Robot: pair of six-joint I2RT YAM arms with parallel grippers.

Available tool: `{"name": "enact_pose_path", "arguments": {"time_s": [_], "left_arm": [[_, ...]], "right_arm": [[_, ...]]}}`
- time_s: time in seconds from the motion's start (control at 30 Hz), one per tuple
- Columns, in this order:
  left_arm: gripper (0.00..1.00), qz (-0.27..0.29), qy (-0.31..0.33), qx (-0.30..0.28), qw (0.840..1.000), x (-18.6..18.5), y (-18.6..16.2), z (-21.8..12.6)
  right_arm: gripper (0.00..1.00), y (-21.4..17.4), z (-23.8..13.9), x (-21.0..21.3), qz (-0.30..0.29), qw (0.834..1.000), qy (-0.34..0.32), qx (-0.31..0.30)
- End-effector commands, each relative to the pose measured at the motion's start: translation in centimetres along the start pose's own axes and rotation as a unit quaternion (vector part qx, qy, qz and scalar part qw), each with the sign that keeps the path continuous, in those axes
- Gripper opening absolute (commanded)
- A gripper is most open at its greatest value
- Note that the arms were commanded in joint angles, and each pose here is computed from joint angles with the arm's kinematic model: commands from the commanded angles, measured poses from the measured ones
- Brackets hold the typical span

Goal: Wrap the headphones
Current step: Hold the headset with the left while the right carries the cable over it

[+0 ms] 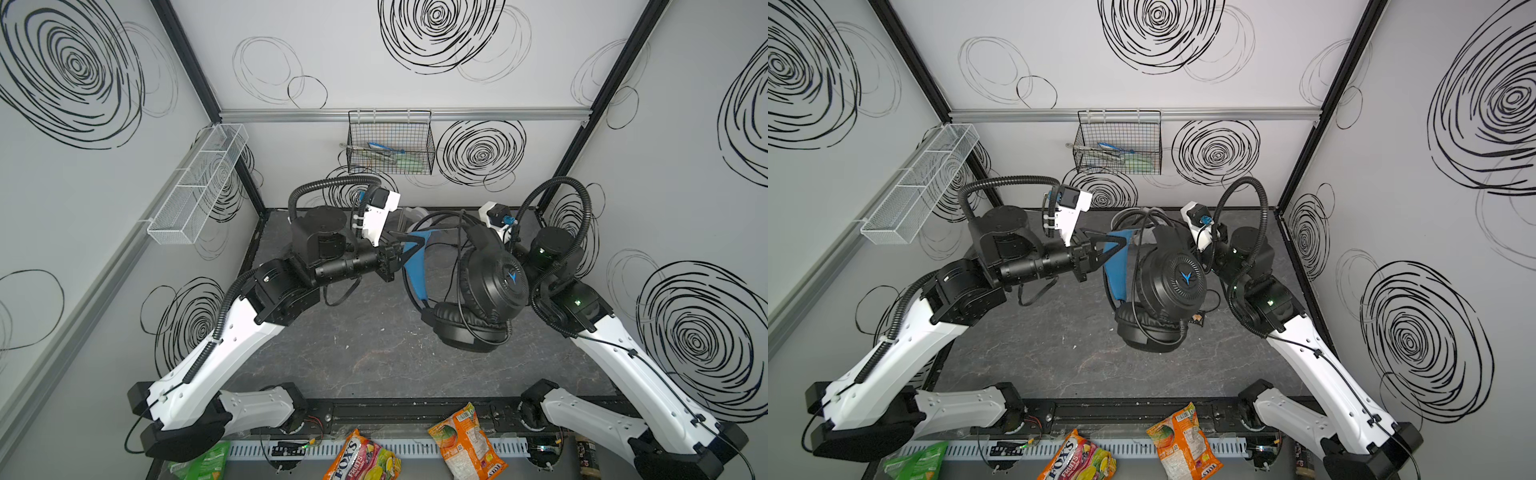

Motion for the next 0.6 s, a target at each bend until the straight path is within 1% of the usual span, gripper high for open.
{"name": "enact_pose_path", "arguments": {"time_s": [0.0,0.03,0.07,0.27,0.37,0.5,0.57], "left_arm": [[0.00,0.013,-0.012,-0.078,0.997,-1.3,3.8,-1.1],[0.00,0.014,-0.011,-0.077,0.997,-1.3,3.9,-1.2],[0.00,0.015,-0.010,-0.077,0.997,-1.4,3.9,-1.2],[0.00,0.014,-0.003,-0.071,0.997,-1.4,3.5,-1.3],[0.00,0.015,-0.007,-0.073,0.997,-1.6,3.6,-1.2],[0.00,0.015,-0.005,-0.074,0.997,-1.7,3.5,-1.1],[0.00,0.015,-0.009,-0.075,0.997,-1.8,3.3,-1.0]], "right_arm": [[0.06,1.9,-0.7,-0.2,0.027,0.998,0.008,-0.053],[0.02,1.9,-0.7,-0.4,0.030,0.998,0.005,-0.053],[0.00,2.0,-0.8,-0.5,0.032,0.998,0.001,-0.056],[0.00,2.3,-1.4,-1.7,0.048,0.996,-0.037,-0.071],[0.00,1.8,-1.3,-2.0,0.050,0.996,-0.048,-0.063],[0.00,1.5,-1.6,-2.6,0.066,0.993,-0.069,-0.065],[0.00,1.5,-1.6,-2.8,0.071,0.993,-0.068,-0.066]]}}
Point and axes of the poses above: each gripper's point midway between its finger pads, its own z axis out along the fingers, its own x axis along the line the jaws close on, y = z × x, the point moved 6 cm from there along -z, back along the fingers, and after that the axes turned 10 degrees about z, right-handed, at the moved point
